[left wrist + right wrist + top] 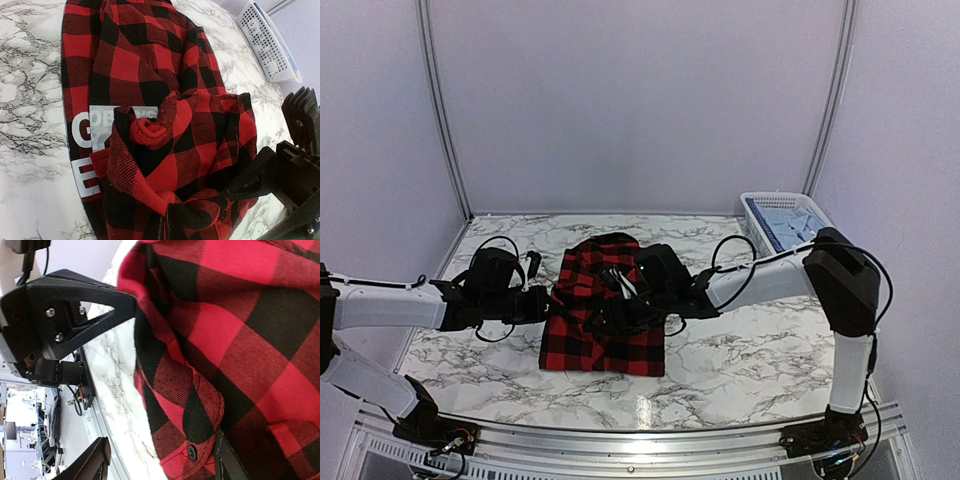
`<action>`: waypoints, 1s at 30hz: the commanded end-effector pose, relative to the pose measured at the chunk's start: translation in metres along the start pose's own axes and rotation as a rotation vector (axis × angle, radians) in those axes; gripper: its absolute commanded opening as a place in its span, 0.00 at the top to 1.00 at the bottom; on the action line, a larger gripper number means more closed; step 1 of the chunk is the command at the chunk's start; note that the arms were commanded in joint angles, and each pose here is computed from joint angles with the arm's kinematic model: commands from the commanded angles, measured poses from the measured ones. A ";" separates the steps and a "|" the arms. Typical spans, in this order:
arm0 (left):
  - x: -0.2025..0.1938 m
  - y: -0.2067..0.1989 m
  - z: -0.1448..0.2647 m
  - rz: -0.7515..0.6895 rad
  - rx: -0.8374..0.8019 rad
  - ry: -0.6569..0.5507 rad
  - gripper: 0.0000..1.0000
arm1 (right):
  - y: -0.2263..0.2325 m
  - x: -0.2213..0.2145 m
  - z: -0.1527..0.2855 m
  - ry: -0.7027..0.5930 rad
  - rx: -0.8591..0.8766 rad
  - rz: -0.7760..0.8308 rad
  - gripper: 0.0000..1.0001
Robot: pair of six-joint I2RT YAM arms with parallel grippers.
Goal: Fold and stack the long sleeve shirts
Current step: Smooth out the 2/3-rectangle-folded shirt at the center of the board.
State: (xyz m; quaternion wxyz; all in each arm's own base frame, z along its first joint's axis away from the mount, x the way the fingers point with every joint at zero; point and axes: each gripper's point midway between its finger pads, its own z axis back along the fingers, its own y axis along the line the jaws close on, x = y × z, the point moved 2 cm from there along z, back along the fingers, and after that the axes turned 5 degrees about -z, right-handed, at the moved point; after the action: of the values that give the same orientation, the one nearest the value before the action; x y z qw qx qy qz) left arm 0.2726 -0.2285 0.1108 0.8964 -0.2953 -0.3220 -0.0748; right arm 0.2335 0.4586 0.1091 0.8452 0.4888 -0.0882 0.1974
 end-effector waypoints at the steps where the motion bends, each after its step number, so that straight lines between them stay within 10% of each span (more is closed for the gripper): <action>1: 0.006 -0.002 0.002 -0.007 -0.014 -0.022 1.00 | 0.022 0.005 -0.001 -0.001 0.093 0.036 0.34; 25: -0.009 0.009 -0.004 0.013 0.030 0.034 1.00 | 0.030 0.030 -0.025 -0.037 0.195 0.002 0.35; 30: -0.010 0.011 -0.003 0.014 0.045 0.040 1.00 | 0.030 0.035 -0.023 -0.060 0.197 -0.013 0.56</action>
State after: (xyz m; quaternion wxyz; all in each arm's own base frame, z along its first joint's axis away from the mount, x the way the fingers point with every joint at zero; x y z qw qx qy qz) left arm 0.2718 -0.2268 0.1052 0.9014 -0.2890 -0.3142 -0.0729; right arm 0.2431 0.4910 0.1166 0.8068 0.5559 -0.0716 0.1868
